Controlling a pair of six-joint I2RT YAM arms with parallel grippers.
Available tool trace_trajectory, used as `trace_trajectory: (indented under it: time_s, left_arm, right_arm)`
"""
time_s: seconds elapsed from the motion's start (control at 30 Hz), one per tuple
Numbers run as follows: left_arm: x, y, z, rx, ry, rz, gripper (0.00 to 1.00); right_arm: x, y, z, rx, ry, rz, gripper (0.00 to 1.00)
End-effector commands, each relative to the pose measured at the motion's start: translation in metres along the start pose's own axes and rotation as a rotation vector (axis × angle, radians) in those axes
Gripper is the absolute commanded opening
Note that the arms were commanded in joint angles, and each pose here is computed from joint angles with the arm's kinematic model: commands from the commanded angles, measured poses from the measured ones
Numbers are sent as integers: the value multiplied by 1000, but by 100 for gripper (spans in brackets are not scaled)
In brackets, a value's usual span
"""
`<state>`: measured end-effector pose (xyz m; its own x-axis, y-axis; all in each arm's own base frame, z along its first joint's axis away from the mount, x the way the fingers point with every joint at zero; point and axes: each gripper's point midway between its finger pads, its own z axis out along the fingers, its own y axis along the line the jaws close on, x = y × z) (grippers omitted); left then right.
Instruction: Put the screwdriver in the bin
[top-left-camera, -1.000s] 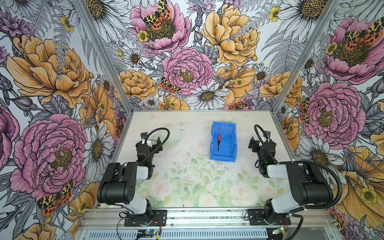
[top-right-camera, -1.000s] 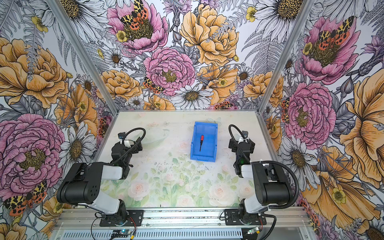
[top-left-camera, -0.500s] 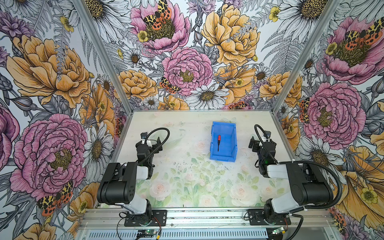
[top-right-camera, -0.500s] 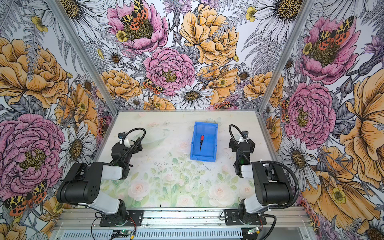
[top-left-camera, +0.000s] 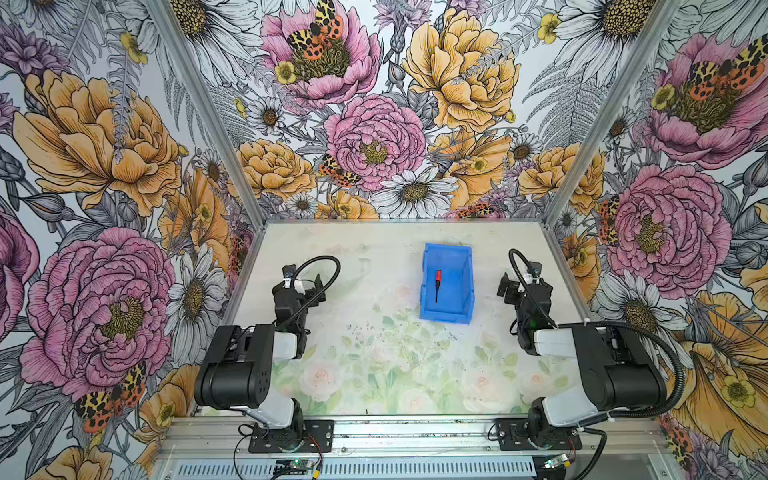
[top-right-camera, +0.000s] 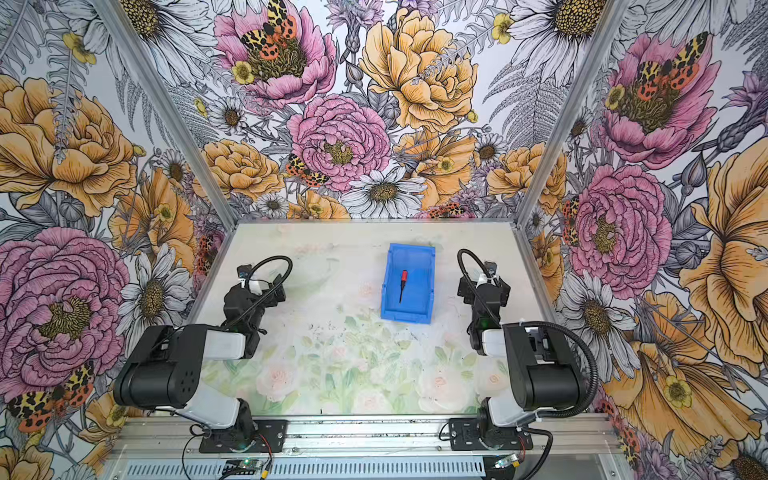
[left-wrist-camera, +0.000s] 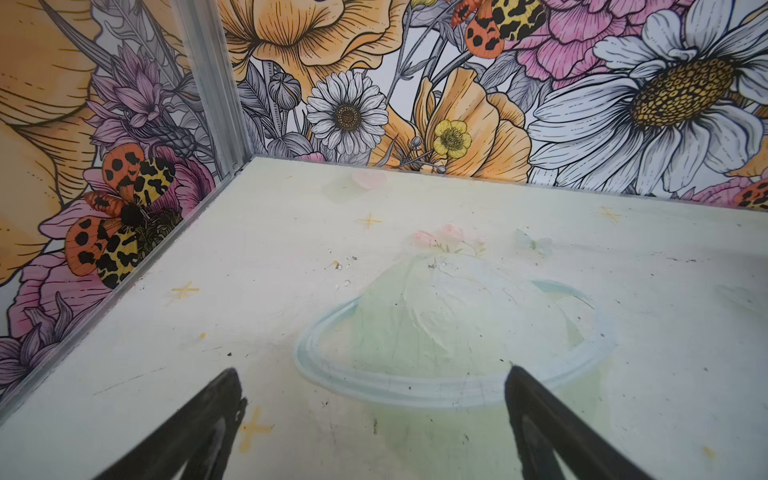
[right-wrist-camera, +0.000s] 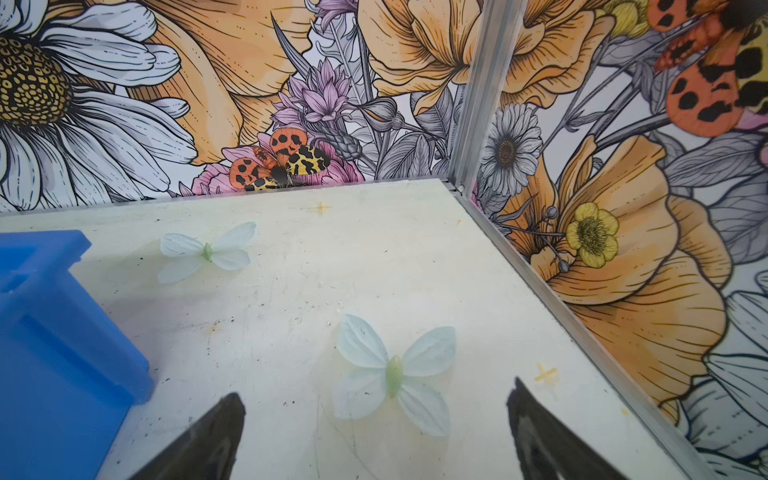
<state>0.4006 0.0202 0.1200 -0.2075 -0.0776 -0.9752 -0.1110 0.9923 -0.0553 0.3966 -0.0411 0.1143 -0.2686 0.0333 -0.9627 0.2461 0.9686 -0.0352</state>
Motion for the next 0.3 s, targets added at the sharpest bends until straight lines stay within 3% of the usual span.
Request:
trace_trajectory:
  time_s: [0.0,0.27]
  left_arm:
    - [-10,-1,3,-8,-27,17,99]
    - [-10,-1,3,-8,-28,17,99]
  right_arm:
    - [1,-1,0,8,-10,3,100]
    - [1,-1,-1,8,-12,3,99]
